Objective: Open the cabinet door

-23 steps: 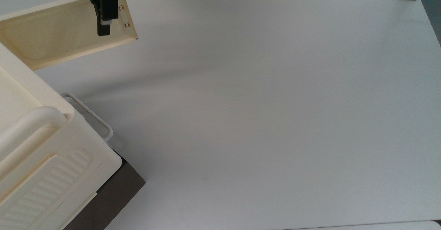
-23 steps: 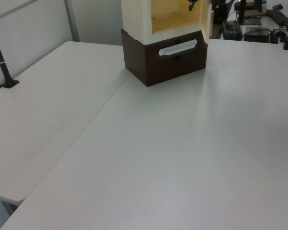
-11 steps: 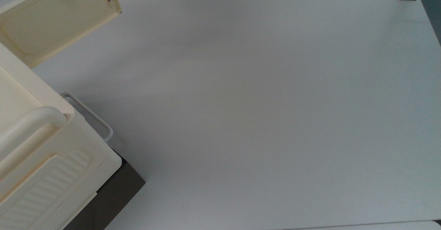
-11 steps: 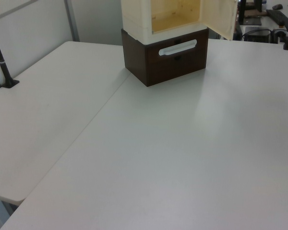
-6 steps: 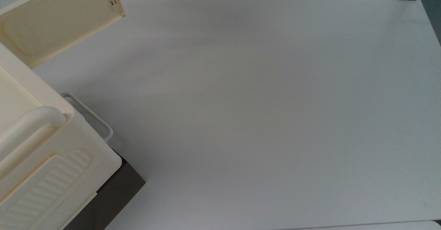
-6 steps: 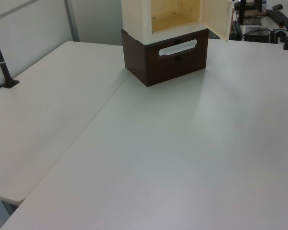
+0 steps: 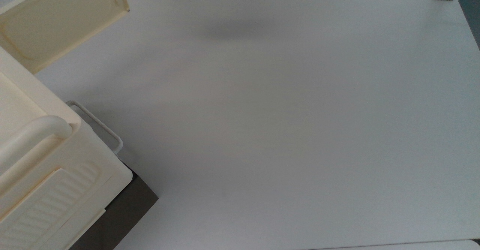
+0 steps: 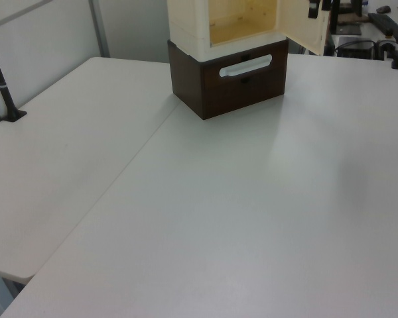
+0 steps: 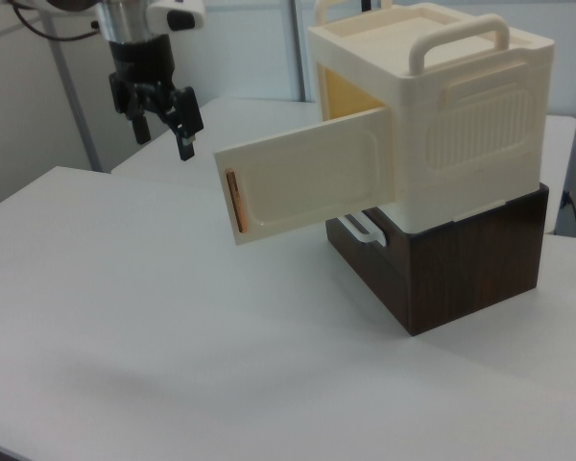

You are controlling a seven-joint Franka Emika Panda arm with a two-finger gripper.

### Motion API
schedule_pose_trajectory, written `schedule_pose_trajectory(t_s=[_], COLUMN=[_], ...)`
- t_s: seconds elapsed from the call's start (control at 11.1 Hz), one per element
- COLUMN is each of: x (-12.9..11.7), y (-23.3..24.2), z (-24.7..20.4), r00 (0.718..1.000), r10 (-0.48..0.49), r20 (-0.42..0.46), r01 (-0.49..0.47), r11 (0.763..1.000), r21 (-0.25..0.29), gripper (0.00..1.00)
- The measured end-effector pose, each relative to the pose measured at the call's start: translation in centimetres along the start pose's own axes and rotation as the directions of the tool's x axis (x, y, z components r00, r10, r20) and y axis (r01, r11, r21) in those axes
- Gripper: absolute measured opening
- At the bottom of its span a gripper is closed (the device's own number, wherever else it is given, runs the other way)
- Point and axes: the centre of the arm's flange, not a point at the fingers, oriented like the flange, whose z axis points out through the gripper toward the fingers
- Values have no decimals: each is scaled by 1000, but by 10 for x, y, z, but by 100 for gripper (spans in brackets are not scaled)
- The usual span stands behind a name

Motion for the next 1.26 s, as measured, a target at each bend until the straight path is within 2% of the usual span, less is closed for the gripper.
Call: schedule_pose_trajectory(t_s=[0.27,0.45,1.26], x=[8,8,11], y=[-44,-58,-66], z=[33,42,54], r00=[996,993,991], r10=[-86,-114,-131], r20=[-6,-6,14], r01=[86,114,132], r11=[996,993,990], r21=[-37,-37,-56], gripper=[100,100,100])
